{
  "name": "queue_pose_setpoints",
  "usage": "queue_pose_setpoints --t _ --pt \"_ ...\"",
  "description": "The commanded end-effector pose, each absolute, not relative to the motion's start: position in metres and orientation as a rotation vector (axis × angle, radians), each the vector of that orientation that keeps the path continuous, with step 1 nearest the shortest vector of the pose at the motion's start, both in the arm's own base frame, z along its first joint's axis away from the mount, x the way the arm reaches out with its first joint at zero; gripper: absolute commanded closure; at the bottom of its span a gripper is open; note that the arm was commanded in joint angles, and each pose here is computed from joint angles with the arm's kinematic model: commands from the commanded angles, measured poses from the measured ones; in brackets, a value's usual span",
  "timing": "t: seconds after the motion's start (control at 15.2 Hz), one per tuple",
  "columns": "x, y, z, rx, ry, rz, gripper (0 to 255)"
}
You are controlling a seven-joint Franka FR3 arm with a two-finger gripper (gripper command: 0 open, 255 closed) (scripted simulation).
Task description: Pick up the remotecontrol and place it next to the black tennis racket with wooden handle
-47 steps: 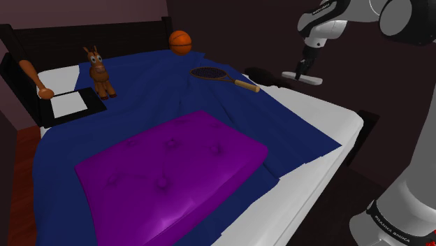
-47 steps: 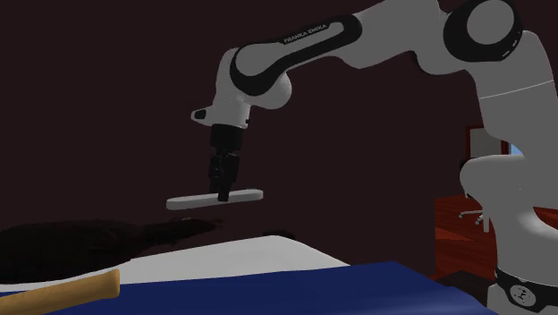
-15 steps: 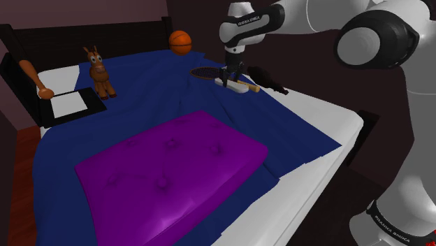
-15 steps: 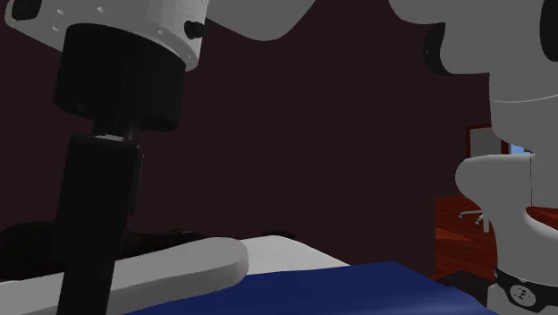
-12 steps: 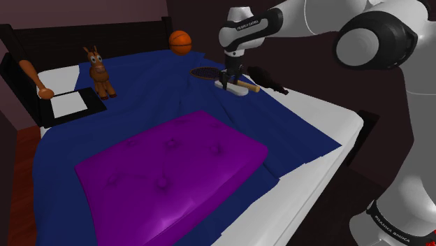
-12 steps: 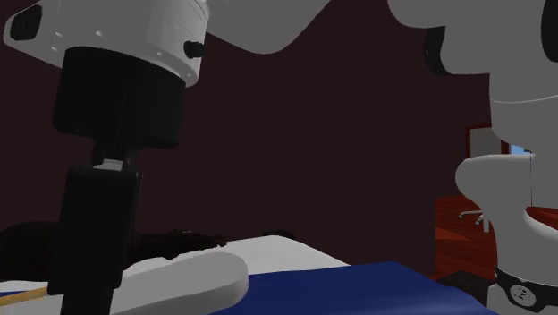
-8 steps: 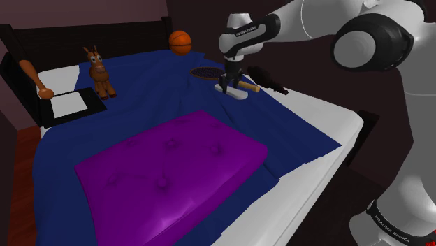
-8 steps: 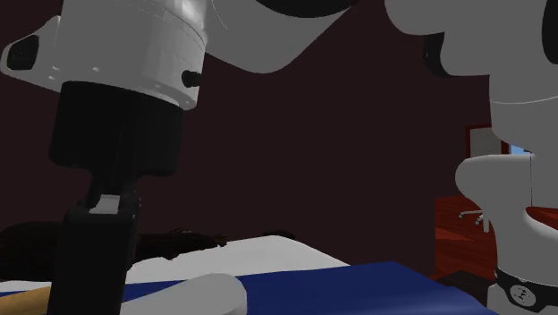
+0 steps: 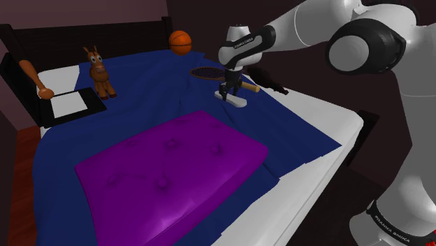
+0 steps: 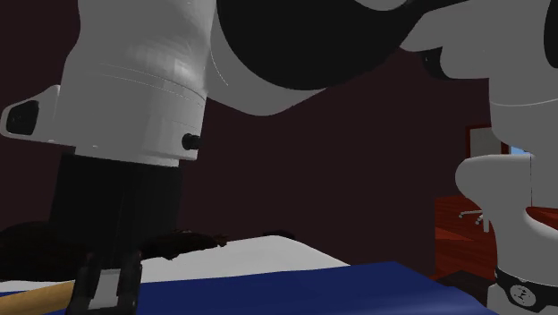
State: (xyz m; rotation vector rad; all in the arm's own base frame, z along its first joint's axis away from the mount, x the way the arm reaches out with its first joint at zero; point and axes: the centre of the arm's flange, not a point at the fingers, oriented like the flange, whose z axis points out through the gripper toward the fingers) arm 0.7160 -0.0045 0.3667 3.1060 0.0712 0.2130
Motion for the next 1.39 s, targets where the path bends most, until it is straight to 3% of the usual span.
queue_pose_setpoints --t 0.0,0.59,0.66,0.99,1.32 --pt "0.716 -0.005 0.356 3.106 0.071 0.214 255" --pt "0.716 -0.005 0.346 3.106 0.071 0.214 255" --pt "0.716 -0.005 0.346 3.106 0.071 0.214 0" --pt "0.716 -0.005 0.346 3.106 0.071 0.214 0" --pt "0.709 -0.003 0.396 3.106 0.071 0.214 0"
